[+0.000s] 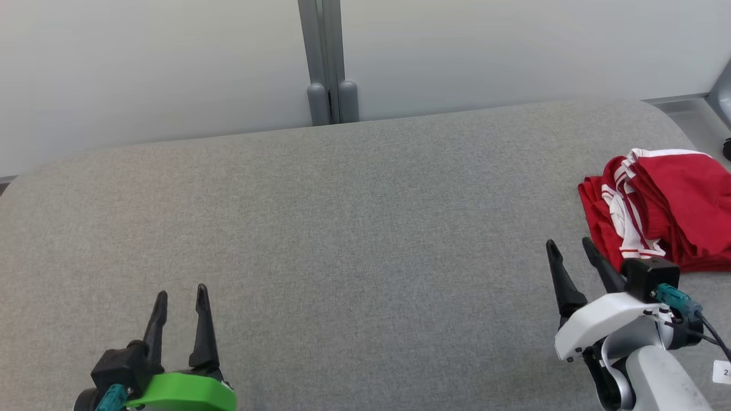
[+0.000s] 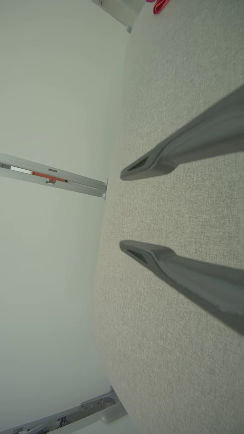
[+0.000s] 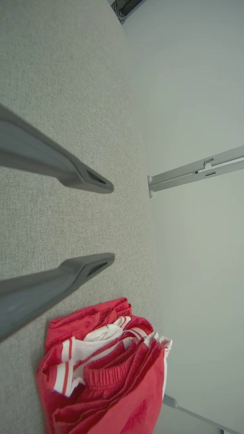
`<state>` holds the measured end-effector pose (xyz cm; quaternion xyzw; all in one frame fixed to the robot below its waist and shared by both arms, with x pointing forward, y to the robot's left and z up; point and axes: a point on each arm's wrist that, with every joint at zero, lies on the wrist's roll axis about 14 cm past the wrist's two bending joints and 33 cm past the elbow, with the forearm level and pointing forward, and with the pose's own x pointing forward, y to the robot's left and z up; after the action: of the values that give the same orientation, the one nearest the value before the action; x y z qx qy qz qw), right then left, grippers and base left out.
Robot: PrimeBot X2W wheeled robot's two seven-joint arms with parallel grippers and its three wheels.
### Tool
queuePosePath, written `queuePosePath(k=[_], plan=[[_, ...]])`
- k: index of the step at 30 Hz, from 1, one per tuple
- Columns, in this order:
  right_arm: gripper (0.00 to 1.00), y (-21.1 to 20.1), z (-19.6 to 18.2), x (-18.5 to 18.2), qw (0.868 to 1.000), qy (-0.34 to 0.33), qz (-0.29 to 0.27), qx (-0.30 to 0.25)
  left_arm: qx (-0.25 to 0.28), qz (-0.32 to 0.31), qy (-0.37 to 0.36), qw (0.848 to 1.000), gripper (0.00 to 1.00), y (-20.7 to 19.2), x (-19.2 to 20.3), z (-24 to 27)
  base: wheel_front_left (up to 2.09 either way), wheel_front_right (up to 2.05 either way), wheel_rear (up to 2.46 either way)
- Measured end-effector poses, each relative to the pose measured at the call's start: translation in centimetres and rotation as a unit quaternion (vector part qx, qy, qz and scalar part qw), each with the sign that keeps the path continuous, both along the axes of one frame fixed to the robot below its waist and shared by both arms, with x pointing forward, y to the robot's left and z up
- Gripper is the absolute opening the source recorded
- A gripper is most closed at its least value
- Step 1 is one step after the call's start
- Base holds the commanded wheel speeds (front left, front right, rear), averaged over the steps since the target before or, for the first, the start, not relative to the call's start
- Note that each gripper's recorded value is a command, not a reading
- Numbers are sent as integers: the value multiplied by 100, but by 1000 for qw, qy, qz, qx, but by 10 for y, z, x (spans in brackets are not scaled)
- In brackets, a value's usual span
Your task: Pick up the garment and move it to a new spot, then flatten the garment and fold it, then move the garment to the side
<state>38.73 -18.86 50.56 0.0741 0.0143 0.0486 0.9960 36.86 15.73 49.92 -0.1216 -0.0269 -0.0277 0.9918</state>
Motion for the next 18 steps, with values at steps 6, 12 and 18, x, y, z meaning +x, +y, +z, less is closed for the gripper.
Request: queuePosePath(k=[6,12,18], plan=[[0,4,-33,-15,999,50,-3,15,-7,2,38,999,0,1,-7,-22,0,0,0],[0,0,-34,-14,996,57,-17,69,-55,14,56,997,0,6,-7,-27,0,0,0],[0,-1,-30,-12,990,56,-27,123,-108,25,68,992,0,12,-7,-30,0,0,0]])
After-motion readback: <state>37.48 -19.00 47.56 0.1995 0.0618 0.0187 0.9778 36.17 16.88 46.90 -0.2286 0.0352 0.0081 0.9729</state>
